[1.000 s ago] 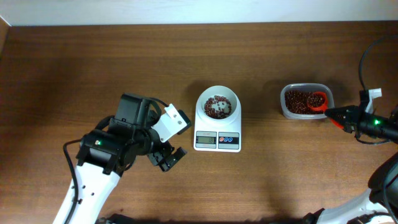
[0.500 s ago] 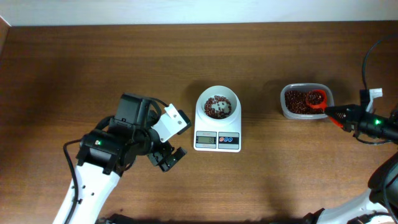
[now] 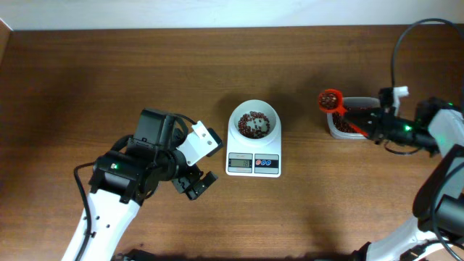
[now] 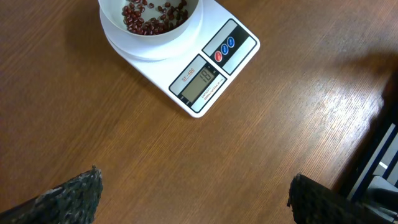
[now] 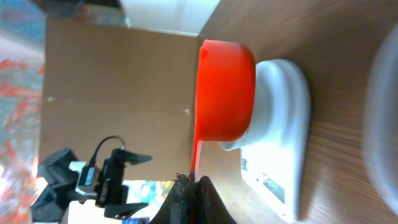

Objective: Scoop and weigh 50g on scale
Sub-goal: 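Lift the refilled scoop and carry it left over the scale bowl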

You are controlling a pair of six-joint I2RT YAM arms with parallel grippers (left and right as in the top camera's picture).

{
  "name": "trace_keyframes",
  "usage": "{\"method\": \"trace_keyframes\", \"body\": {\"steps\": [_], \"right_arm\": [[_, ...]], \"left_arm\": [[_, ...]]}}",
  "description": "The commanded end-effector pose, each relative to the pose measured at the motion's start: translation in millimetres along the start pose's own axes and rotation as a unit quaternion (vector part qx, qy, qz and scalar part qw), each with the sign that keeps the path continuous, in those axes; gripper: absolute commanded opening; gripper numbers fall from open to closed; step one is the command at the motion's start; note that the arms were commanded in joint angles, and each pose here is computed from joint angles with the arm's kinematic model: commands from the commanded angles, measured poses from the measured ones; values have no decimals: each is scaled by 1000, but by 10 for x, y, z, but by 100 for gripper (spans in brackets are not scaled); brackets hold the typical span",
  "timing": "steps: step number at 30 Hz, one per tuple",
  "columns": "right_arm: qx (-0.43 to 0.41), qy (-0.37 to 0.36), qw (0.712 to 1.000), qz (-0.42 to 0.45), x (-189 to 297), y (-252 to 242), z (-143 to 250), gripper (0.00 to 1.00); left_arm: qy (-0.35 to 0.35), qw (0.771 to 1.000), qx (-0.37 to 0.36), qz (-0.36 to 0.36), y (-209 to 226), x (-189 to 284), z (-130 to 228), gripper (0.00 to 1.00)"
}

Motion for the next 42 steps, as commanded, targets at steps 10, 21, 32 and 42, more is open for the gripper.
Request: {"method": "trace_keyframes", "body": {"steps": [10,21,32,42], "right_arm": [[51,129,988,-66,-930,179,246,4],[143,144,977,-61,-1110,161,184,4],[262,178,948,-3,-1458,109,182,4],[310,177,933,53,-1527,44,126,4]], "left_arm": [[-14,1000,-11,-3,-2,59,-33,99],[-14,1000,-11,-2,-3,58,-33,99],[-14,1000,-11,-2,-2,59,-32,99],[-14,1000,-11,-2,-2,59,-32,99]]}}
Point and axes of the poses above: each gripper's point midway between its finger pads, its own x axis back along the fingers, its own y axis along the line the jaws close on, z = x × y, the point moved 10 cm from there along x, back along the fingers, and after that the axes turned 6 degrees about -x, right-handed, at the moved point
